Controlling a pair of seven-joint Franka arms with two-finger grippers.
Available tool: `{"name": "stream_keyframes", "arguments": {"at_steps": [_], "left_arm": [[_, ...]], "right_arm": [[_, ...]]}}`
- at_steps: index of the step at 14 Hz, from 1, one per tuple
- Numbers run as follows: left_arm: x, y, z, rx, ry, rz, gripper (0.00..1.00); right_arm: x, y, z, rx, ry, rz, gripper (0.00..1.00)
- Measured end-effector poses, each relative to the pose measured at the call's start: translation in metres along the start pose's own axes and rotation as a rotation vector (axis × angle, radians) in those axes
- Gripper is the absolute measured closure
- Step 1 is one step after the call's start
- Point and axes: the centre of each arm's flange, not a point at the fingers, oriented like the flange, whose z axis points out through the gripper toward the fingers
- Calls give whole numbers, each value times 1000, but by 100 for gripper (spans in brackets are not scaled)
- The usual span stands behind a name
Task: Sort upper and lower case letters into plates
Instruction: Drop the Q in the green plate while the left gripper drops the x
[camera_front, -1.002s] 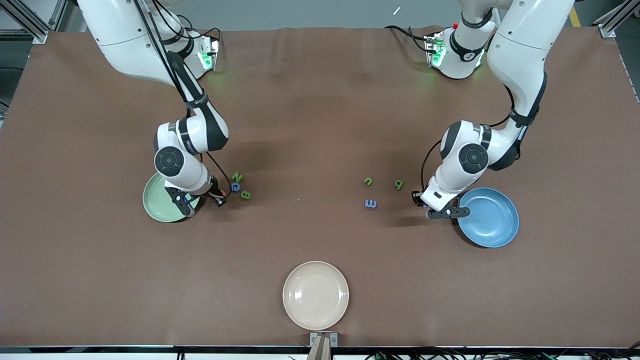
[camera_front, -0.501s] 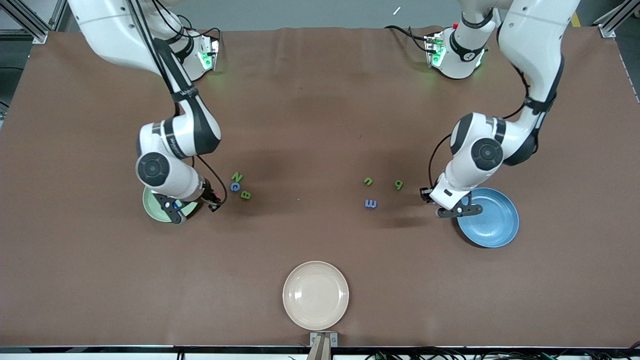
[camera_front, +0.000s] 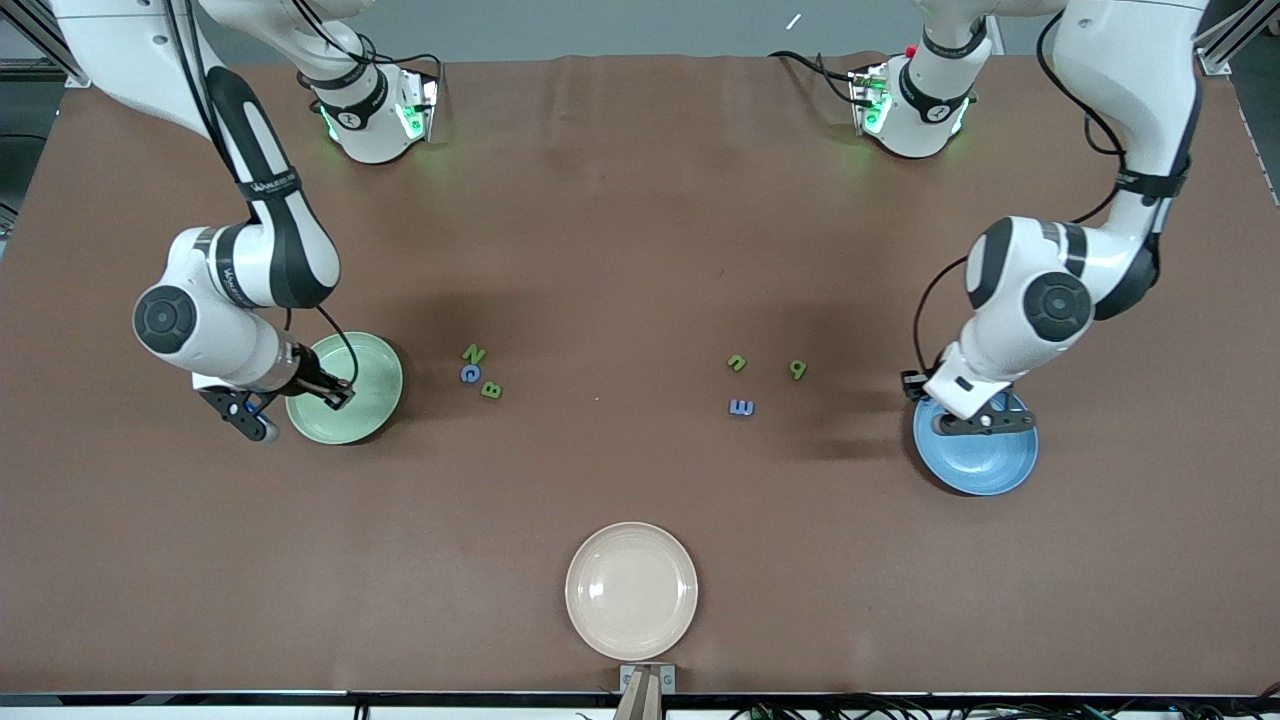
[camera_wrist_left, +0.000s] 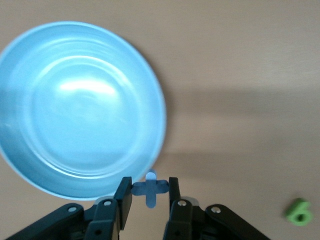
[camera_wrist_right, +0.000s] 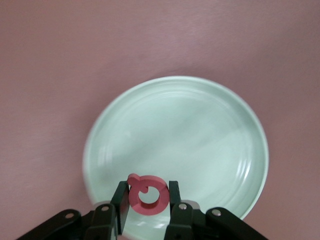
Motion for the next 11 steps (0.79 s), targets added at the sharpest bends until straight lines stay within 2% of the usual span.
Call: {"name": "stream_keyframes", "arguments": {"at_steps": [4,8,11], "left_arm": [[3,-38,9,33,-11,46,66],[8,-64,21,70,-22,88,66],[15,-81,33,94,-29,110,66]], "right_arm": [[9,47,24,-12,-23,-65,64],[3,52,38,-37,-72,-81,64],[0,50,48,-47,-89,-87,64]]}}
